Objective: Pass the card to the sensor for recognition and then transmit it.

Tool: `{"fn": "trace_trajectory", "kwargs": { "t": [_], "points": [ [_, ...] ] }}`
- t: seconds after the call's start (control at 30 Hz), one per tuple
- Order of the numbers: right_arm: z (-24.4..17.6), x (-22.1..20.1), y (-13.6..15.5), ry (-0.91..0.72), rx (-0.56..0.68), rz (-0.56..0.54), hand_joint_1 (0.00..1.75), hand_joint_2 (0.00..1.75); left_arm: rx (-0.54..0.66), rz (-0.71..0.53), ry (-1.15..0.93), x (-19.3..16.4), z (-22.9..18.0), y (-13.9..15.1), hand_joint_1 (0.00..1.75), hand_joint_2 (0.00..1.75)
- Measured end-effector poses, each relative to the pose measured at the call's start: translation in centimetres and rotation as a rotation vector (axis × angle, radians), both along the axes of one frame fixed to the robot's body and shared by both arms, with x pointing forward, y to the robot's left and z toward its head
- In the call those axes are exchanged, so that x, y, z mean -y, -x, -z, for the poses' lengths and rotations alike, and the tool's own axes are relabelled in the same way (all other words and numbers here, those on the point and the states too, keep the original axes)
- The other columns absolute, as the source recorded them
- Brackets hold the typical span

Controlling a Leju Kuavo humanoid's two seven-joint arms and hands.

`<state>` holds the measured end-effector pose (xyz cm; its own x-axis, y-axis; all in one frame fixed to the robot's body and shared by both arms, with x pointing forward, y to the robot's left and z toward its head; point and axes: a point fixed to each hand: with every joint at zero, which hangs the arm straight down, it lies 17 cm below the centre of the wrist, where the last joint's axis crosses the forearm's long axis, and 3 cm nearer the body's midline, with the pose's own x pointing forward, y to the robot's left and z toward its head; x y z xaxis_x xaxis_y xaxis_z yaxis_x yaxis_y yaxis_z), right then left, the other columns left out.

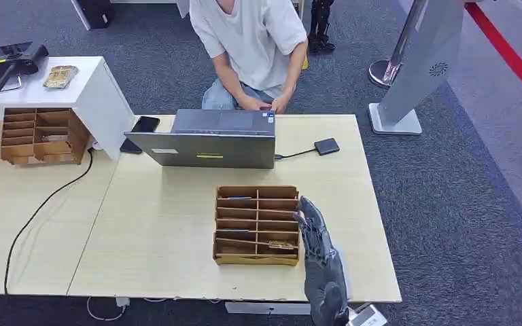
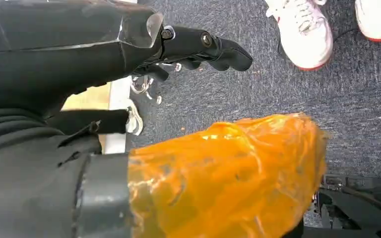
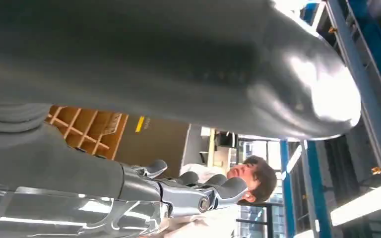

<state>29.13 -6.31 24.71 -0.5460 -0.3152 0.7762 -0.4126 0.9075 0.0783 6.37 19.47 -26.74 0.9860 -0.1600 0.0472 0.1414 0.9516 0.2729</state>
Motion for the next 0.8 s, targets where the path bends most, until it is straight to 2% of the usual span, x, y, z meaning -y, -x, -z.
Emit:
{"fn": "trace_trajectory", "kwargs": {
  "t": [0.8],
  "points": [
    [2.4, 0.4, 0.1, 0.004, -0.083, 0.005, 0.0, 0.0, -0.002, -0.002, 0.003, 0.1, 0.0, 0.0, 0.0, 0.0]
  ]
}}
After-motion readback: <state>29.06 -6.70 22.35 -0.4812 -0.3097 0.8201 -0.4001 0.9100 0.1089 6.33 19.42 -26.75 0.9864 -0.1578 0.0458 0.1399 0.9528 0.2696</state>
